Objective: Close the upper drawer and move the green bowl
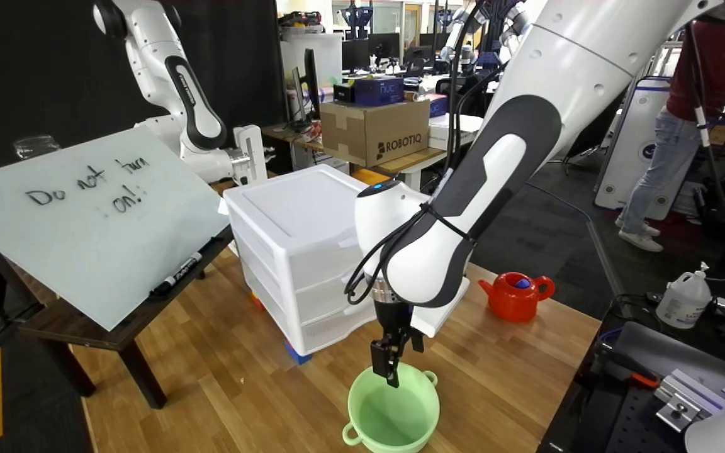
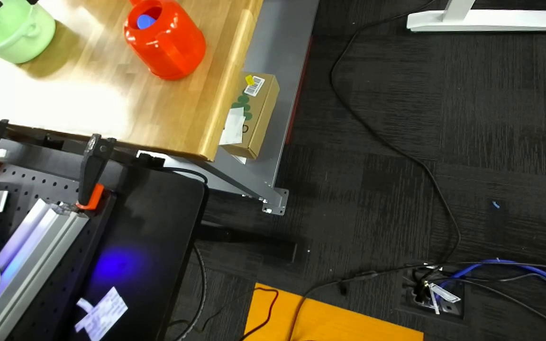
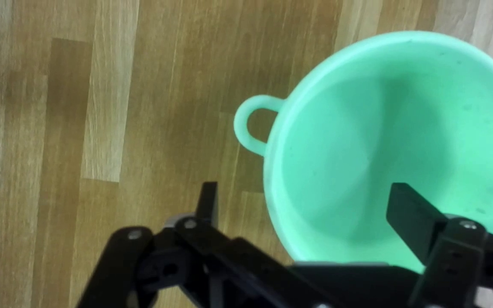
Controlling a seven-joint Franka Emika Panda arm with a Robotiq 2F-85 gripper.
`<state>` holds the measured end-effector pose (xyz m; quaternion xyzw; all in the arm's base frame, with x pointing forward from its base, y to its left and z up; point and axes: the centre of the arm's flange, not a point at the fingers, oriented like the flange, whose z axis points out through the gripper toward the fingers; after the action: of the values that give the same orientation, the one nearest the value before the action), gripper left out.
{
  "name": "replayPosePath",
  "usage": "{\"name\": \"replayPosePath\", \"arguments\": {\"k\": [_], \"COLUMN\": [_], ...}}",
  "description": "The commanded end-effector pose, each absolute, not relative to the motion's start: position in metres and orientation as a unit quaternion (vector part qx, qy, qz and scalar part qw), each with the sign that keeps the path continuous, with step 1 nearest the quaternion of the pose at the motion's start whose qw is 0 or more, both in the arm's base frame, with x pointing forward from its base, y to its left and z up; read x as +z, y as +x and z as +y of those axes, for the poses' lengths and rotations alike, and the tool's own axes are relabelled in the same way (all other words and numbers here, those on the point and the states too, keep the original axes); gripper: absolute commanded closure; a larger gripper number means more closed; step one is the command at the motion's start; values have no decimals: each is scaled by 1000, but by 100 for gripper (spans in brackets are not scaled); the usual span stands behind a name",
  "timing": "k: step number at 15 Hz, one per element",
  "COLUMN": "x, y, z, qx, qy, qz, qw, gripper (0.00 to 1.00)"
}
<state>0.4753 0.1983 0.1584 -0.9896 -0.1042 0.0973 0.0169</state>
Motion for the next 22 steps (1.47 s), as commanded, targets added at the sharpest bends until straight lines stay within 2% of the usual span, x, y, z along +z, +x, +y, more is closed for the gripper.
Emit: {"name": "replayPosePath", "arguments": {"k": [1, 8, 10, 11, 20, 21, 22], "x": [152, 140, 138, 137, 140, 141, 142], "y": [467, 451, 451, 452, 466, 467, 469], "z": [202, 195, 190, 188, 168, 166, 164], "qx": [95, 94, 98, 100, 118, 121, 122], "qy": [-989, -989, -989, -988, -986, -985, -985], "qz": [-113, -111, -110, -111, -113, -111, -109], "qw": [9, 18, 22, 24, 41, 44, 47], "gripper": [0, 2, 15, 27, 90, 96, 93]}}
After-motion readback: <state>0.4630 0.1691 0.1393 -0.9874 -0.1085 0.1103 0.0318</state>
